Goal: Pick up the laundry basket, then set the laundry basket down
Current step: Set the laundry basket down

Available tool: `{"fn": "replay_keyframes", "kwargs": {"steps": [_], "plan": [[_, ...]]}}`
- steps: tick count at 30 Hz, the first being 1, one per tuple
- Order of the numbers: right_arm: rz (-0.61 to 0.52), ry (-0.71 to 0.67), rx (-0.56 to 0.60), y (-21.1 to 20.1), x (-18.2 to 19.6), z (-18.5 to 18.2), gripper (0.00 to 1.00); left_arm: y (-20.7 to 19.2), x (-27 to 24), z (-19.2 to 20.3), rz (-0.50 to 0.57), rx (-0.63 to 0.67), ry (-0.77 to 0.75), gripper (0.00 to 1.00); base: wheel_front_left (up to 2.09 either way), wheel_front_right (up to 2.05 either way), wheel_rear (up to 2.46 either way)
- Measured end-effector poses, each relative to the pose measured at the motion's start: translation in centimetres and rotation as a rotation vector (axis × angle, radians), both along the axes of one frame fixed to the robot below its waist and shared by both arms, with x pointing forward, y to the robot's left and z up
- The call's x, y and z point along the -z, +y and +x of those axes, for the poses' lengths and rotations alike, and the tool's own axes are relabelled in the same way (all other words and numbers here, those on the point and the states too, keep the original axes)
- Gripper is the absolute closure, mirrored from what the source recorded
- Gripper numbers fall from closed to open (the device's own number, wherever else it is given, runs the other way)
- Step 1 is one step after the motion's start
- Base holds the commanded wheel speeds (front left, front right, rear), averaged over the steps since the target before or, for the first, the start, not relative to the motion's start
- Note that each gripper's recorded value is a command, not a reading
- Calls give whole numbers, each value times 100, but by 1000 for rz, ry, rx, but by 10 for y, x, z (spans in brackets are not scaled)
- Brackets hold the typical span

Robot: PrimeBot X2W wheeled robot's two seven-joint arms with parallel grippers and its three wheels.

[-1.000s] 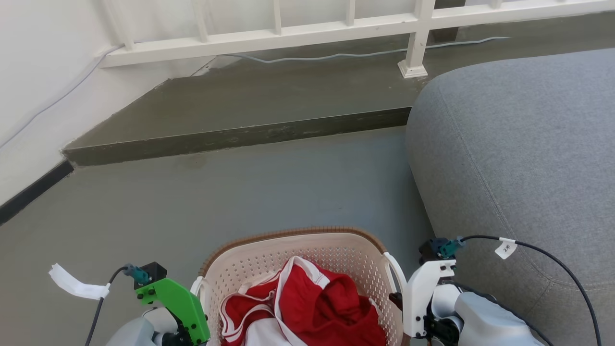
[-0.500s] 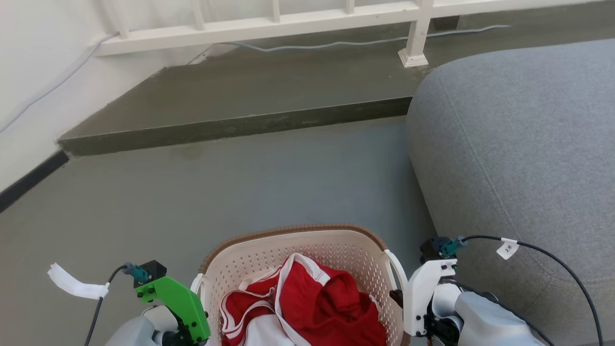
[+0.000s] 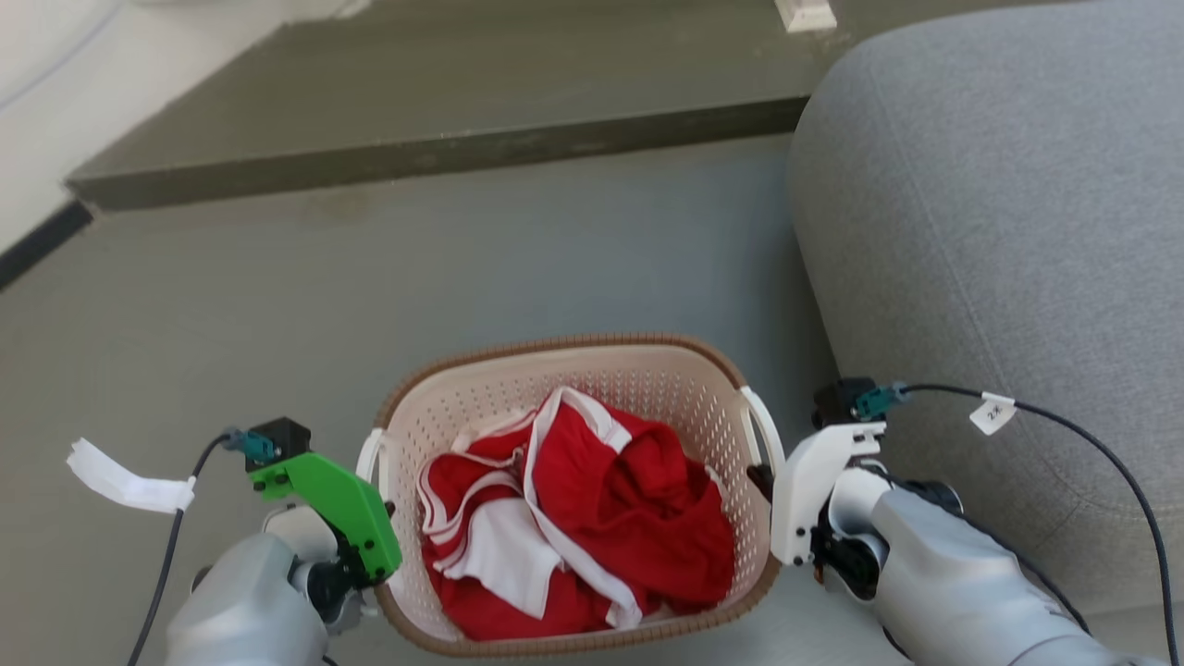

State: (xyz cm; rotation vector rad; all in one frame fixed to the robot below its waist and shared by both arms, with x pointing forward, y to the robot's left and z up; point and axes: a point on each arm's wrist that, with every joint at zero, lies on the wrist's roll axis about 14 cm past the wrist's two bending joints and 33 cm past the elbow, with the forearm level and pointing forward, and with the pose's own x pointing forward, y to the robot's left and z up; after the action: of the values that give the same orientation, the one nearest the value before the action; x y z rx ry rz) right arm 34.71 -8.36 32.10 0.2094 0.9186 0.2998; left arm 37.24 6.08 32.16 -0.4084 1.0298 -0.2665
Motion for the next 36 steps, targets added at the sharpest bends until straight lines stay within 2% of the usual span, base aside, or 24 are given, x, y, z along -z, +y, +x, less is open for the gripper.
{"fn": "replay_keyframes", "kwargs": {"steps": [18,30,36], "plan": [[-15,-17,0,-3,29,67,100,-1,33,61,13,-15,-42,100,0,0,0],[-38,-64,-13,-7,57,111,100,-3,65,99,33,-15,-63,100,0,0,0],[-45,-62,-19,-9,81,120,100,-5,85,108,28,-23,-60,100,0,0,0]]}}
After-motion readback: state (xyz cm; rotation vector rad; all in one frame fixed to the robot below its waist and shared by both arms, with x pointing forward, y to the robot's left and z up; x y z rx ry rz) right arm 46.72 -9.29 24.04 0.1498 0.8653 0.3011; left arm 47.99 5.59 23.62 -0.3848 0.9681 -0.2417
